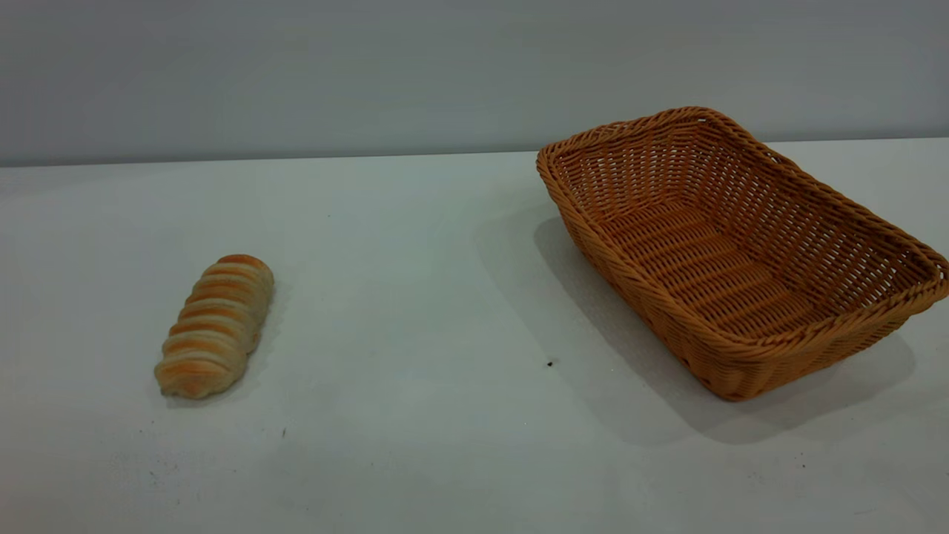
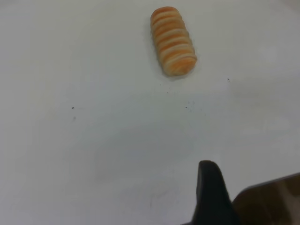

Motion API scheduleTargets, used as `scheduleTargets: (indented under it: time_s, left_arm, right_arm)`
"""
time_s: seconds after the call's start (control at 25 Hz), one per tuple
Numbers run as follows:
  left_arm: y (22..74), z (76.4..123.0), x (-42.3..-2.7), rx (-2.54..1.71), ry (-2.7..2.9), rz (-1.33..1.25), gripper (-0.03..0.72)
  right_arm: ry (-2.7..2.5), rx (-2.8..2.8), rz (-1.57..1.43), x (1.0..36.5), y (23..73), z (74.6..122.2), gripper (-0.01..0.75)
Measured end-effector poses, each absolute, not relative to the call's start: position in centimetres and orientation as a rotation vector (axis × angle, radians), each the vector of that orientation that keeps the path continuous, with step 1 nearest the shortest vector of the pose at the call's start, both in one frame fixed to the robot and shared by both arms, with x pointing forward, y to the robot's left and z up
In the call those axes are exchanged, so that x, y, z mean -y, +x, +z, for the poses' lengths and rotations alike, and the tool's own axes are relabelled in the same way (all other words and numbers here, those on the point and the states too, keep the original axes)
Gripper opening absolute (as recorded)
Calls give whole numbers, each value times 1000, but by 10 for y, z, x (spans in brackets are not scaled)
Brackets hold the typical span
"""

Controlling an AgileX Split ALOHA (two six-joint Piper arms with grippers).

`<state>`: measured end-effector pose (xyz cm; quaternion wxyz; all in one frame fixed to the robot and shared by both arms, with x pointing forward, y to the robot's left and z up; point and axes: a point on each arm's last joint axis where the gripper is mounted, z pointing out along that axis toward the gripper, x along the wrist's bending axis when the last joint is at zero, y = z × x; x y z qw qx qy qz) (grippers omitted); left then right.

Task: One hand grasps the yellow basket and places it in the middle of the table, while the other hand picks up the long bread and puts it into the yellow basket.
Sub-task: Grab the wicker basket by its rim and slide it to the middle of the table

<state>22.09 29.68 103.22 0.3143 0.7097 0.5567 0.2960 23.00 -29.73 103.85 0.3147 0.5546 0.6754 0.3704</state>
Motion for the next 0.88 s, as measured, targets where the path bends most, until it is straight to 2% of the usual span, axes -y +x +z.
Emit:
scheduleTargets:
  time_s: [0.2,0.4,0.68,0.88]
  left_arm:
    - [226,1033,-297,-1540,1846,724,510]
    - [253,1034,-295,-1699,1899,573,510]
    - [309,1047,-286,-1690,1759,529,510]
    - [332,1047,-282,-1698,1713,503,510]
  right_arm:
    - [1453,-1808,1015,298,230,1038,560]
    - [1598,-1770,998,298,239,1040,540]
    - [1749,-1706,1122,282,294,1055,539]
    - [1904,-1696,1178,267,341,1050,539]
